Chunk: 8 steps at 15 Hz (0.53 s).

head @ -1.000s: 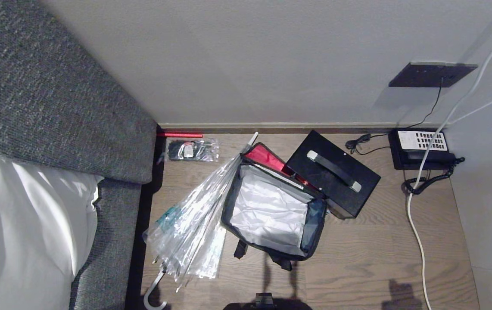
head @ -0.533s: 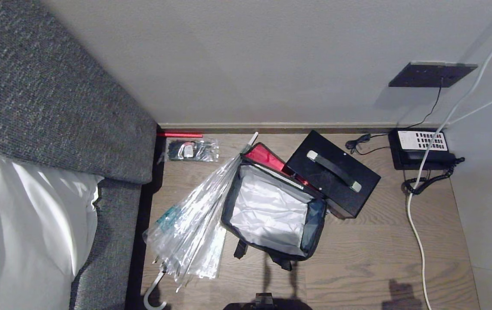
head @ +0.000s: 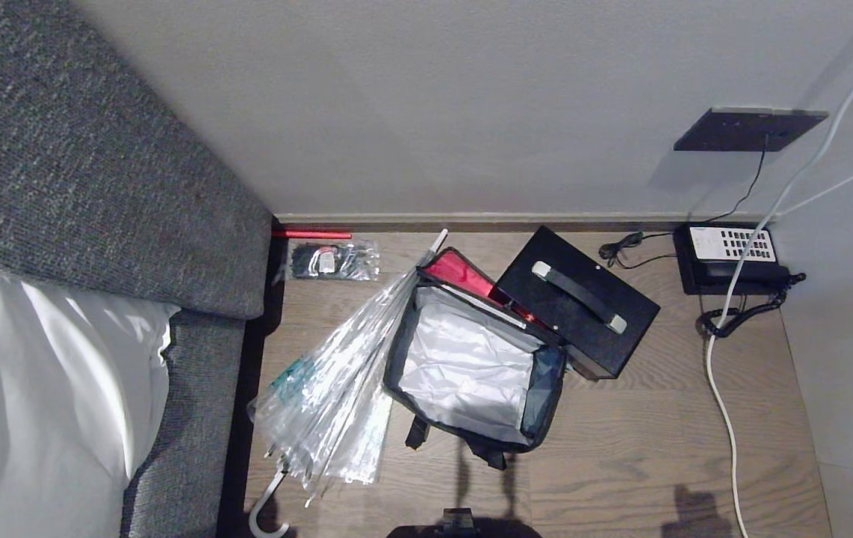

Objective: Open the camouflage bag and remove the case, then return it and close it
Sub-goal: Grip the handle again

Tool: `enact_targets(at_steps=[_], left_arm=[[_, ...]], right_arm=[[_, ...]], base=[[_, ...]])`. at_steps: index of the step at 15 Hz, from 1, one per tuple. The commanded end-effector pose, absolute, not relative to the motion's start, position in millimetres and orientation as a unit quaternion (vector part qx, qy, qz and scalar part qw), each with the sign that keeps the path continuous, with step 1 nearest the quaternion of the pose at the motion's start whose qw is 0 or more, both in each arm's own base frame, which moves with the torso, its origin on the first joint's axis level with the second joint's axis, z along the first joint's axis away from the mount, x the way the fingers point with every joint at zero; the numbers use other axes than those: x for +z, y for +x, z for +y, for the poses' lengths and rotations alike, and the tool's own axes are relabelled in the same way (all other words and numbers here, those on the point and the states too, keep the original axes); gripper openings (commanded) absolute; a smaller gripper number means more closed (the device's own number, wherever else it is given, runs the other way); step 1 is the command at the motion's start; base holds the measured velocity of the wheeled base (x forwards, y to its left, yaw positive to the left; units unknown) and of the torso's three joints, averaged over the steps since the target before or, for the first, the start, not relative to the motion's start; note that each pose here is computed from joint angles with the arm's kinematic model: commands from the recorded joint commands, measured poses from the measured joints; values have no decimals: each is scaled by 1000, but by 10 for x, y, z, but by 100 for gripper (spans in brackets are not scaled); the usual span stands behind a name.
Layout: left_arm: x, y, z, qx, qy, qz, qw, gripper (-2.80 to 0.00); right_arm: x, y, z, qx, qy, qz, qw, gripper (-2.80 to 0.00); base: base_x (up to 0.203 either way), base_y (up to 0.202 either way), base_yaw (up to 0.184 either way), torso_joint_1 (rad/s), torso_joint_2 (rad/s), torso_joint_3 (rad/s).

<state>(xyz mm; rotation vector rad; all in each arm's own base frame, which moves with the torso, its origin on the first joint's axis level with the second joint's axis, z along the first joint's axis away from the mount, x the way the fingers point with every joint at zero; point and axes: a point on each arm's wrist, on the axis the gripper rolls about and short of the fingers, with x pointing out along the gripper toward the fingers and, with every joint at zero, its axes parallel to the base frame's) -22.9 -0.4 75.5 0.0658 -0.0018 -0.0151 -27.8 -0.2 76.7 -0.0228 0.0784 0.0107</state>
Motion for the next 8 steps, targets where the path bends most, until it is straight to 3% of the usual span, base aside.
enact_targets(at_steps=[1, 8], left_arm=[[755, -228, -4, -8, 33, 0, 999, -280], [755, -228, -4, -8, 33, 0, 999, -280]], right_arm=[[758, -299, -2, 6, -12, 25, 1000, -280], [756, -299, -2, 6, -12, 26, 1000, -280]], base=[[0, 0, 0, 0, 0, 0], [0, 0, 0, 0, 0, 0]])
